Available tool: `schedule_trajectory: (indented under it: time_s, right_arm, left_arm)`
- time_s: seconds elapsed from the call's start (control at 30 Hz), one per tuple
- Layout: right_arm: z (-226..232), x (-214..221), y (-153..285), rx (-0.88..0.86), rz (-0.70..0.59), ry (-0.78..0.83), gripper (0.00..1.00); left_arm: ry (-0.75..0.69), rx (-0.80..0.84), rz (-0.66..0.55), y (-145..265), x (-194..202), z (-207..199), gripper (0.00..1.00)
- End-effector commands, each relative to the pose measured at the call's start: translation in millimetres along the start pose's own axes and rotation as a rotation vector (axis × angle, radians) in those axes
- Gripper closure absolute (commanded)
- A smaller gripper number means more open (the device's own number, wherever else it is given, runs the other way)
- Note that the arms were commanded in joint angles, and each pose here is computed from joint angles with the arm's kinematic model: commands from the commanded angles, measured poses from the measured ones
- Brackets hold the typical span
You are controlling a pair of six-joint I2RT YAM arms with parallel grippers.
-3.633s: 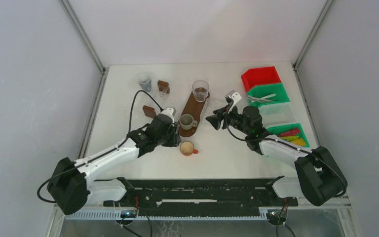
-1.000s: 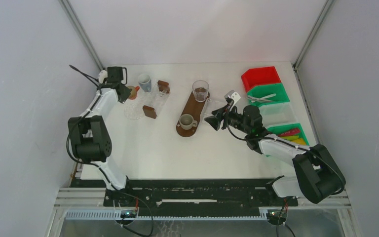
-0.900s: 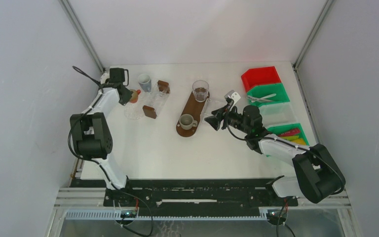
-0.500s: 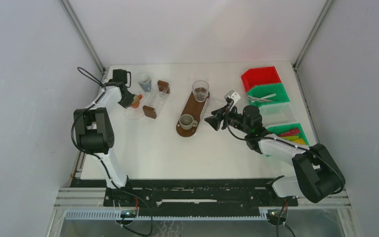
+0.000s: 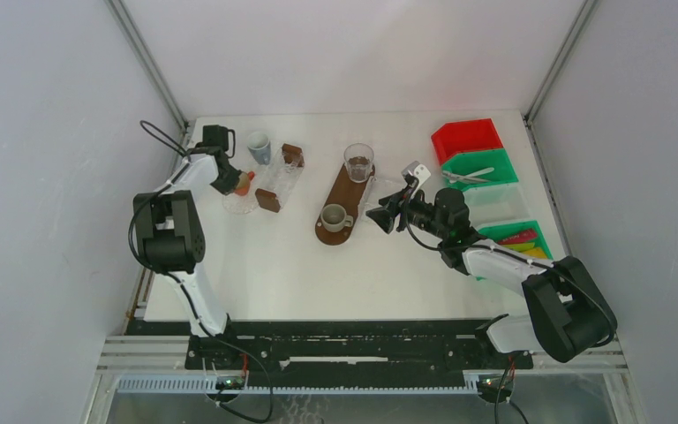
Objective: Prepare toiletry sets of a toothbrush and toothpaste on the tray
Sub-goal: Place the cup at the center of the board, then pick up the toothpaste from the storage box.
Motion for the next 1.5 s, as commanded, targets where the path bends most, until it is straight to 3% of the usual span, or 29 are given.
schedule_trajectory:
  time_s: [0.0, 0.13, 0.37, 0.6, 0.77, 0.97, 1.1, 1.2, 1.33, 1.47]
  right_arm:
    - [1.5, -6.6, -1.0, -0.019, -0.031, 0.0, 0.38]
    - [1.7, -6.6, -0.9, -0.02, -0.031, 0.001, 0.38]
    - [1.3, -6.3, -0.9, -0.02, -0.029, -0.001, 0.38]
    - [0.9, -6.7, -0.7, -0.02, -0.03, -0.001, 0.38]
    - [1.8, -6.9, -0.4, -0.025, -0.029, 0.0, 0.38]
    - [5.0, -7.6, 3.2, -0.036, -0.039, 0.008, 0.38]
    - [9.7, -10.9, 7.3, -0.043, -0.044, 0.016, 0.38]
    - [16.4, -16.9, 11.3, -0.052, -0.06, 0.033, 0.38]
    - [26.4, -30.3, 20.7, -0.016, -0.077, 0.044, 0.38]
    - [30.6, -37.4, 41.7, 0.088, -0.086, 0.071, 0.38]
  left_arm:
    - [0.049, 0.009, -0.065, 6.5, -21.2, -4.5, 0.91]
    - [0.052, 0.005, -0.056, 4.4, -19.1, -2.7, 0.86]
    - [0.06, 0.004, -0.06, 8.9, -20.3, 1.6, 0.69]
    - [0.093, 0.033, -0.151, 50.1, -35.1, 9.8, 0.44]
    - [0.124, 0.104, -0.219, 87.5, -38.7, 18.9, 0.4]
    - [0.098, 0.347, -0.29, 136.2, -25.9, 19.1, 0.39]
    - [0.015, 0.628, -0.434, 186.9, -23.2, 9.5, 0.37]
    - [-0.105, 0.821, -0.553, 227.0, -14.5, -5.0, 0.31]
    - [-0.336, 0.947, -0.683, 267.4, 6.9, -25.6, 0.24]
    - [-0.46, 1.109, -0.82, 295.4, 27.5, -41.5, 0.18]
Point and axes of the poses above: each gripper's point midway between its finger pads, its own y axis back along the fingers, its own z axis along the line the jaws close on, x = y × z, the point moved 7 cm from there along y, back along the fingers, and after that the axes turned 14 degrees about -y, right-handed, at the moved point
